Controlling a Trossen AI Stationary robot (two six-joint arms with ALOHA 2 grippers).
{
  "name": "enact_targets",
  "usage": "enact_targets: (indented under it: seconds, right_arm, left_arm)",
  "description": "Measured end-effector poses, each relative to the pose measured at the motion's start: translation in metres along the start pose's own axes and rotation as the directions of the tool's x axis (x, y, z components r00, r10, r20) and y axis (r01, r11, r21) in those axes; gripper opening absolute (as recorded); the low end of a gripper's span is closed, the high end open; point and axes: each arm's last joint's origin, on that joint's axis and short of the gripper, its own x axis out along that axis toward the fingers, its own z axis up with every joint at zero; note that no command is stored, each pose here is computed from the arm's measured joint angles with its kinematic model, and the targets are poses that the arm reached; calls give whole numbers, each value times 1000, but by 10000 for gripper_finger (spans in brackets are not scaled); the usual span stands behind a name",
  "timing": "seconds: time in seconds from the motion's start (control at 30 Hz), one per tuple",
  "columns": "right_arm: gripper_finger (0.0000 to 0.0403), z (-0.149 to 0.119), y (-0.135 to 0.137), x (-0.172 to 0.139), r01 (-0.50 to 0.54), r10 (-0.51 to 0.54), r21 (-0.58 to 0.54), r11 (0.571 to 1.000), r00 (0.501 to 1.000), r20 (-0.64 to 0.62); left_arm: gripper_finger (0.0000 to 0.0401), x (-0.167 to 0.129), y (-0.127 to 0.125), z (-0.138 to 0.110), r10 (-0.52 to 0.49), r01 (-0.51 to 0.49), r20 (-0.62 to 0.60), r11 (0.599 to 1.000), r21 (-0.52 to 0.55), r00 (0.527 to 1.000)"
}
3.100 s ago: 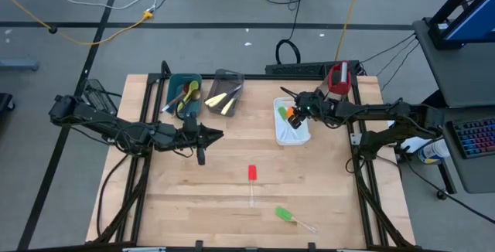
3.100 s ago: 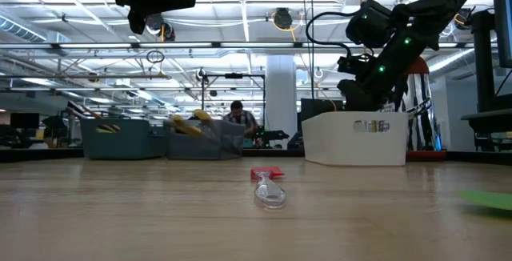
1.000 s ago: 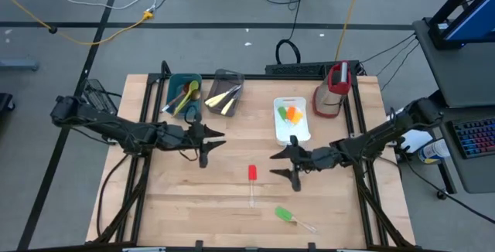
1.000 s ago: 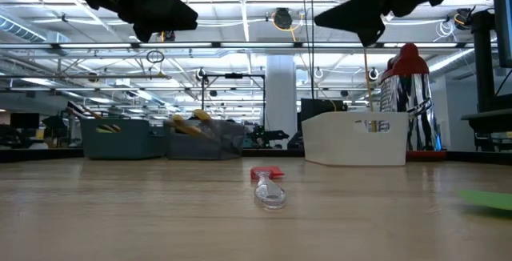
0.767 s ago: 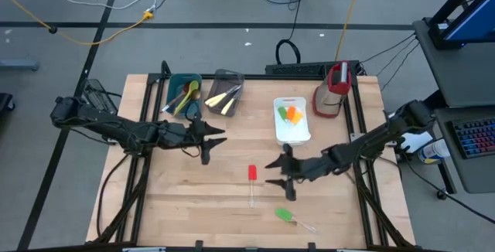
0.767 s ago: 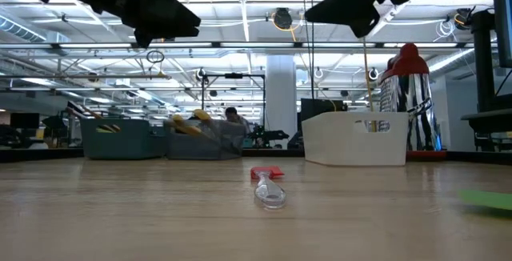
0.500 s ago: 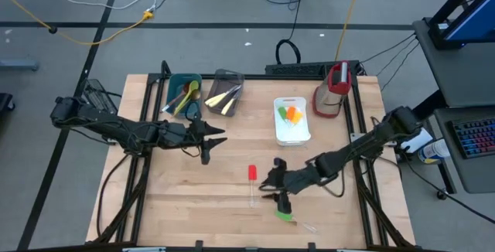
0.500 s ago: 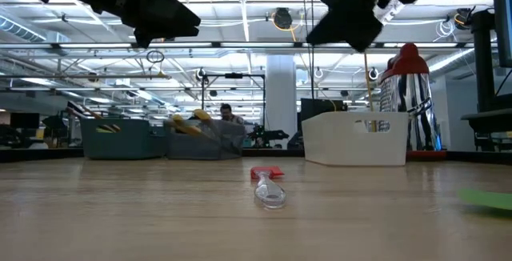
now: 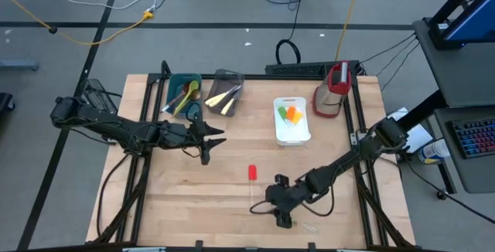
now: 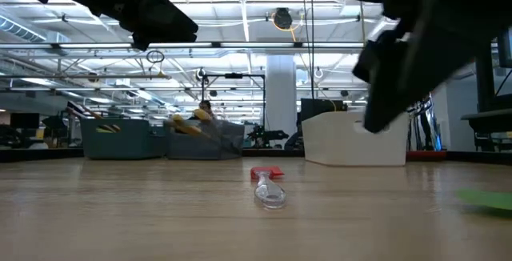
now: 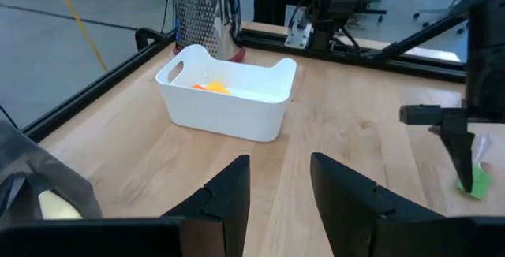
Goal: Pick & Place Kitchen Items
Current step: Put the green spatula into the white bin
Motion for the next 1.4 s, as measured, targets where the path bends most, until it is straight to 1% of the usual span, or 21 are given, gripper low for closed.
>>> enact_targets:
  seconds: [0.13,0.23,0.27,0.33,0.5,0.6,0.83,1.0,1.2,1.3,1.4]
  right_arm:
    - [219,-8,9,-2,39,-39,-41,998,999,12]
    - [219,-21,11,-3,124,-126,-91,988,992,-16]
    - [219,-25,12,-4,150,-154,-88,985,988,-29]
    - [219,-32,13,-5,172,-175,-60,983,983,-56]
    - [219,-47,11,-4,200,-194,60,978,976,-98]
    - [219,-50,13,-4,196,-187,94,976,978,-97]
    - [219,-50,19,10,132,-129,94,987,991,-43]
    - [219,-59,16,25,175,-171,59,983,983,-70]
    - [217,-68,12,31,205,-200,25,978,972,-120]
    - [202,-71,10,31,225,-219,30,974,964,-150]
    - [171,-73,6,30,257,-244,53,965,952,-185]
  left_arm:
    - [141,0,0,-1,5,-5,-13,1000,-2,1000]
    - [141,0,1,-3,7,-7,-26,1000,-8,1000]
    - [141,0,1,-3,8,-8,-30,1000,-8,1000]
    - [140,0,1,-3,9,-9,-33,1000,-21,999]
    - [141,0,1,-6,14,-17,-59,999,-36,998]
    - [141,0,1,-6,15,-17,-59,999,-36,998]
    - [141,0,1,-6,15,-17,-61,999,-36,998]
    - [141,0,2,-7,16,-19,-65,999,-33,998]
    - [141,0,2,-7,17,-19,-68,999,-38,998]
    - [141,0,2,-7,17,-20,-68,999,-38,998]
    - [141,0,2,-7,17,-20,-68,999,-38,998]
